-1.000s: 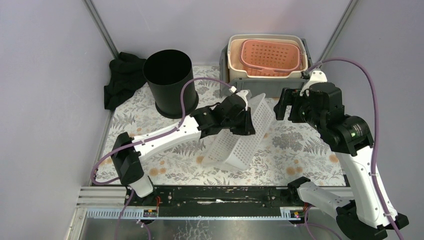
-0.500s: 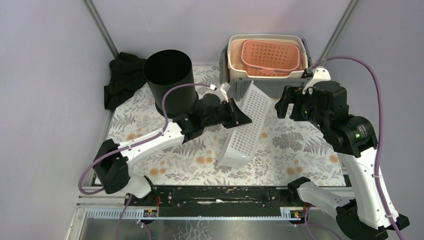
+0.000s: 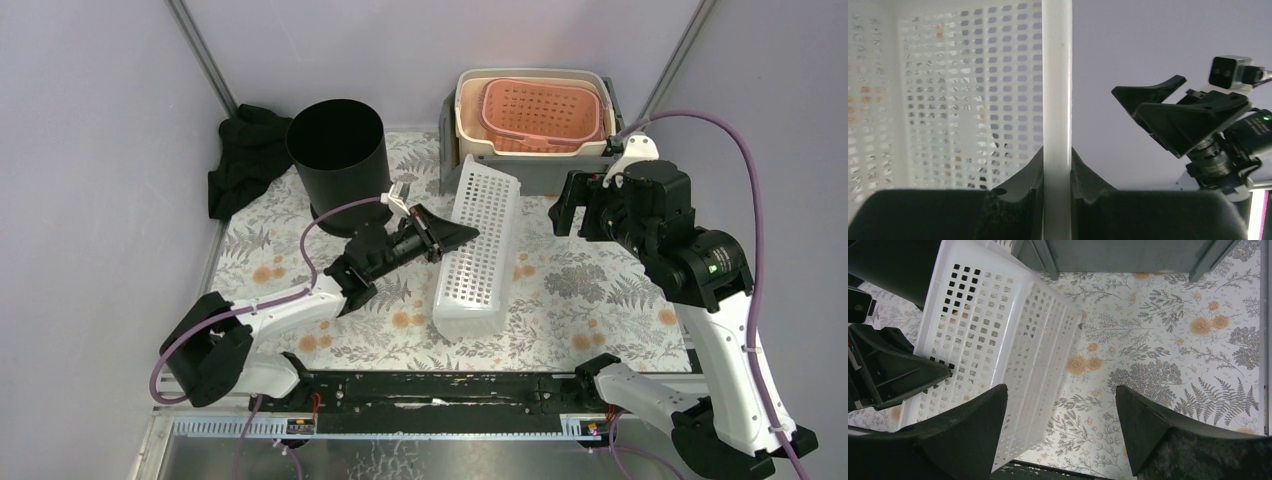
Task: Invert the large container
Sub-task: Turn the container upside down at the center of the board.
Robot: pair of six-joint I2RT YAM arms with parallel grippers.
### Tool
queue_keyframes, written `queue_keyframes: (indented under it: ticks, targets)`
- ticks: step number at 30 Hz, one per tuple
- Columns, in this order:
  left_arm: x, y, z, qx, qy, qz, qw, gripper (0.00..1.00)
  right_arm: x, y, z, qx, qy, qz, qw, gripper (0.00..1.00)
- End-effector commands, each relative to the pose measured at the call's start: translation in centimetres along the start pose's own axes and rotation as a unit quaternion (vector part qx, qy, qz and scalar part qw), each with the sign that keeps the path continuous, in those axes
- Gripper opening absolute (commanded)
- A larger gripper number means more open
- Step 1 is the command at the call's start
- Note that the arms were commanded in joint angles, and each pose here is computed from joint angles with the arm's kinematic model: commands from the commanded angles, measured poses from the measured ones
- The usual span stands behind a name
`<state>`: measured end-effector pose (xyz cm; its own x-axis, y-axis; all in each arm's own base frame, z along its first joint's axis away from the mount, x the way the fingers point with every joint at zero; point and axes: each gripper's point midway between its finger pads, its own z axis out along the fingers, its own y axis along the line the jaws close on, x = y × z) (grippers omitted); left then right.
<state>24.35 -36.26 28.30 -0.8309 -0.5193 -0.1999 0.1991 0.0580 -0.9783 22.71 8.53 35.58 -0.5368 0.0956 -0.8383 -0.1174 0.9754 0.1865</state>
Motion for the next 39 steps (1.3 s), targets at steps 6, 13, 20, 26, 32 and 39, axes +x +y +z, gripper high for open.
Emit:
queue_keyframes:
  ticks: [6, 13, 20, 26, 32, 39]
  targets:
    - [-1.4, -5.7, -2.4, 0.172, -0.032, -0.083, 0.981, 0.00, -0.5, 0.6, 0.3, -0.013, -0.005, -0.003, 1.000, 0.86]
    - [-1.2, -2.2, -3.9, 0.158, -0.045, -0.139, 0.977, 0.00, 0.4, 0.7, 1.1, -0.017, 0.009, -0.005, 1.000, 0.86]
    - [-0.7, 1.6, -5.7, 0.107, -0.057, -0.144, 0.982, 0.27, 2.3, 0.8, 2.9, -0.019, 0.034, -0.005, 0.999, 0.85]
    - [-0.8, 4.2, -6.8, 0.062, -0.063, -0.128, 0.988, 0.37, 3.7, 0.7, 4.1, -0.018, 0.051, -0.007, 0.999, 0.85]
    - [-0.9, 5.7, -7.3, 0.024, -0.061, -0.109, 0.992, 0.42, 5.1, 0.8, 5.1, -0.021, 0.068, -0.005, 0.997, 0.85]
    - [-1.0, 6.9, -7.4, -0.026, -0.058, -0.067, 0.996, 0.52, 6.2, 0.7, 5.9, -0.021, 0.080, -0.004, 0.997, 0.85]
